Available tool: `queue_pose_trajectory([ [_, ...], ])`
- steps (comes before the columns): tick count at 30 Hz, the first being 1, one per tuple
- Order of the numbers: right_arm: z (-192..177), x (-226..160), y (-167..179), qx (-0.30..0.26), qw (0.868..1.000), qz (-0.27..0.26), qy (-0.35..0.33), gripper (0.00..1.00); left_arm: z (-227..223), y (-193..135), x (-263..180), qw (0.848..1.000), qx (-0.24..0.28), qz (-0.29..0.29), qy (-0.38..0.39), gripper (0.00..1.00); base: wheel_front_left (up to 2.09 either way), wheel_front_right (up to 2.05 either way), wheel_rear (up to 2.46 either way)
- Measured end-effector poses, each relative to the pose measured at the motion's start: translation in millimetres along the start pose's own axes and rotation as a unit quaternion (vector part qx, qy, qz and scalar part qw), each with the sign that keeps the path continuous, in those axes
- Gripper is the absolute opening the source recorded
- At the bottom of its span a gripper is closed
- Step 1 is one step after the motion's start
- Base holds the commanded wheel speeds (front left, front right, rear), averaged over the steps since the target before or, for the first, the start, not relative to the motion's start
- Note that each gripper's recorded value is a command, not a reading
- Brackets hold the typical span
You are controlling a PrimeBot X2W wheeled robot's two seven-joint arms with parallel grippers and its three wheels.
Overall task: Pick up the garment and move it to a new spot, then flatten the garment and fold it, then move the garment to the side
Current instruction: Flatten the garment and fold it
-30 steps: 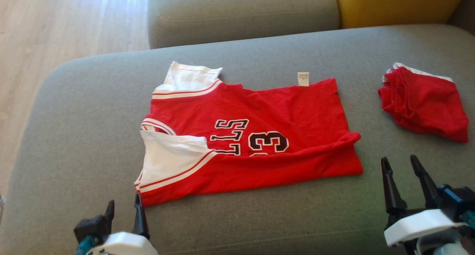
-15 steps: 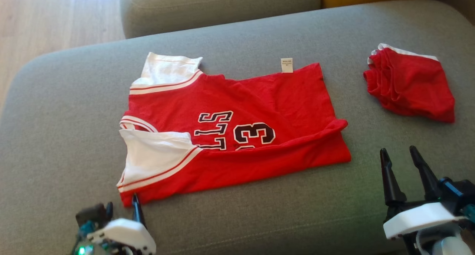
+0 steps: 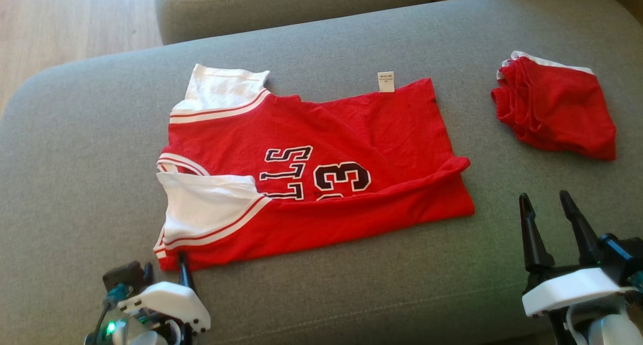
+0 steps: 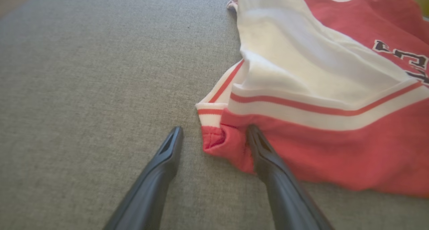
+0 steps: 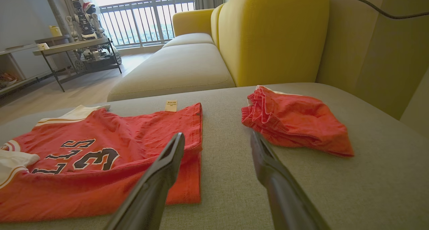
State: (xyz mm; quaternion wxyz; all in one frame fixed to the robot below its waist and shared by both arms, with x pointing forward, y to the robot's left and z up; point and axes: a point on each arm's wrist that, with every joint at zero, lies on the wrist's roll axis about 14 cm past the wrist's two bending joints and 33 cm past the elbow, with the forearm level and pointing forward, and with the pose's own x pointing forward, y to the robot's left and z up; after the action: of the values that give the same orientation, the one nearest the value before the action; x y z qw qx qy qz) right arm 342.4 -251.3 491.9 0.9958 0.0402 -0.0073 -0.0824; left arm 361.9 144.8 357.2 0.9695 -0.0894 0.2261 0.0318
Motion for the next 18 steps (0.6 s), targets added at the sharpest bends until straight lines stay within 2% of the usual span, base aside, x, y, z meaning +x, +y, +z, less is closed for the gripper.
queue_pose_trajectory([
  [4, -4, 1, 2, 0.000, 1.000, 0.002, 0.007, 1.00, 2, 0, -1, 1.000, -0.008, -0.001, -0.003, 1.00, 0.00, 0.00, 0.00],
  [5, -6, 1, 2, 0.000, 1.000, 0.003, 0.010, 1.00, 3, 0, -2, 1.000, -0.010, -0.004, -0.005, 0.76, 0.00, 0.00, 0.00],
  [6, -8, 1, 3, 0.000, 1.000, 0.004, 0.014, 1.00, 4, -1, -2, 1.000, -0.013, -0.007, -0.007, 0.00, 0.00, 0.00, 0.00],
  [12, -28, 0, 12, 0.026, 0.998, 0.013, 0.055, 1.00, 18, -6, -5, 0.999, -0.020, -0.019, -0.030, 0.00, 0.00, 0.00, 0.00],
  [18, -51, 11, 22, 0.113, 0.988, 0.010, 0.103, 1.00, 38, -8, -12, 0.997, -0.027, -0.026, -0.069, 0.00, 0.00, 0.00, 0.00],
])
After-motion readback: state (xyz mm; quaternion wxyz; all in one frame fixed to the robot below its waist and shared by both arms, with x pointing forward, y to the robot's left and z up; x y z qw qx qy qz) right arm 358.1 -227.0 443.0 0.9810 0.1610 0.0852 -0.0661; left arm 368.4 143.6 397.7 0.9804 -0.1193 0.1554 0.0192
